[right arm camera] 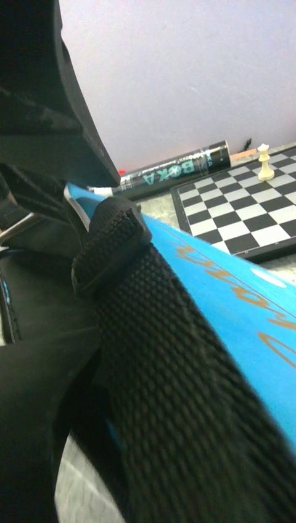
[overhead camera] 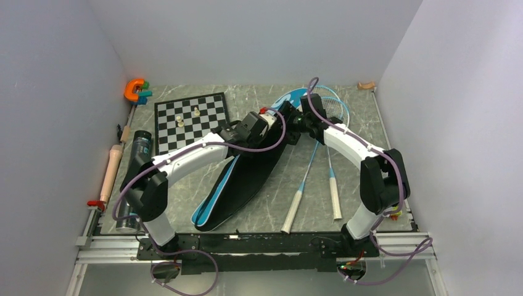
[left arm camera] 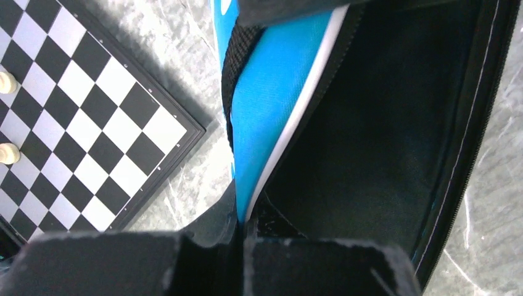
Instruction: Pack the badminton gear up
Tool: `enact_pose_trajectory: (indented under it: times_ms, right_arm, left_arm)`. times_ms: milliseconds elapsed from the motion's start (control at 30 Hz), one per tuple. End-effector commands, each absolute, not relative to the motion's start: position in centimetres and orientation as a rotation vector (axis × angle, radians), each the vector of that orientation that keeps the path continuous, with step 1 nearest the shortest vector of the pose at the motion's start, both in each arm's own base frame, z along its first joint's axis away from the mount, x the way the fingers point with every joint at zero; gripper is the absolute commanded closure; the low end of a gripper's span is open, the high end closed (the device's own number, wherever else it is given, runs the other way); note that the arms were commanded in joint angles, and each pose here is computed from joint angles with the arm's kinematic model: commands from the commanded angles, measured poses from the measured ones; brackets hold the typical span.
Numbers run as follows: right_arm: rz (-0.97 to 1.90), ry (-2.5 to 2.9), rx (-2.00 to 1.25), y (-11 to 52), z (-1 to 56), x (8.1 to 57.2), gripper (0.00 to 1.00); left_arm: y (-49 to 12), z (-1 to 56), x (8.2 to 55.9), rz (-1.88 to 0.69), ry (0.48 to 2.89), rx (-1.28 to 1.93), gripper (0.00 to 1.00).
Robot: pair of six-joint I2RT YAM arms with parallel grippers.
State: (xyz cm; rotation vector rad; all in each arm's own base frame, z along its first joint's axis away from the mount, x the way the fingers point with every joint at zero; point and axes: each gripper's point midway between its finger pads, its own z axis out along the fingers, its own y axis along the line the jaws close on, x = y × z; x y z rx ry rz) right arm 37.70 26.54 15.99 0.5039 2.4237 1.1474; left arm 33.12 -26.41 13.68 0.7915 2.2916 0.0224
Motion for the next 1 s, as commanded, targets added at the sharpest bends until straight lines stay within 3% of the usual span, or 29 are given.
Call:
enact_pose_trajectory:
  times_ms: [0, 67, 267, 700, 967]
  right_arm:
    - [1.204, 2.295, 0.409, 24.7, 22.1, 38.5, 0.09]
    - [1.171, 2.276, 0.432, 22.9, 22.9, 38.3, 0.05]
    - [0.878, 2.319, 0.555, 16.7, 20.2, 36.8, 0.04]
    - [0.350, 2.451, 0.705, 10.1, 9.6, 35.3, 0.17]
    - [0.237, 2.482, 0.718, 9.3, 6.6, 35.8, 0.26]
  left_arm:
    - [-24.6, 16.5, 33.5, 0.061, 2.272, 0.628, 1.00]
    - [-24.5, 16.8, 33.6, 0.059, 2.271, 0.605, 1.00]
    - [-23.8, 16.9, 33.8, 0.090, 2.270, 0.517, 1.00]
    - [-24.8, 15.5, 33.0, 0.011, 2.314, 0.534, 1.00]
    - [-25.0, 15.6, 32.8, -0.011, 2.308, 0.557, 1.00]
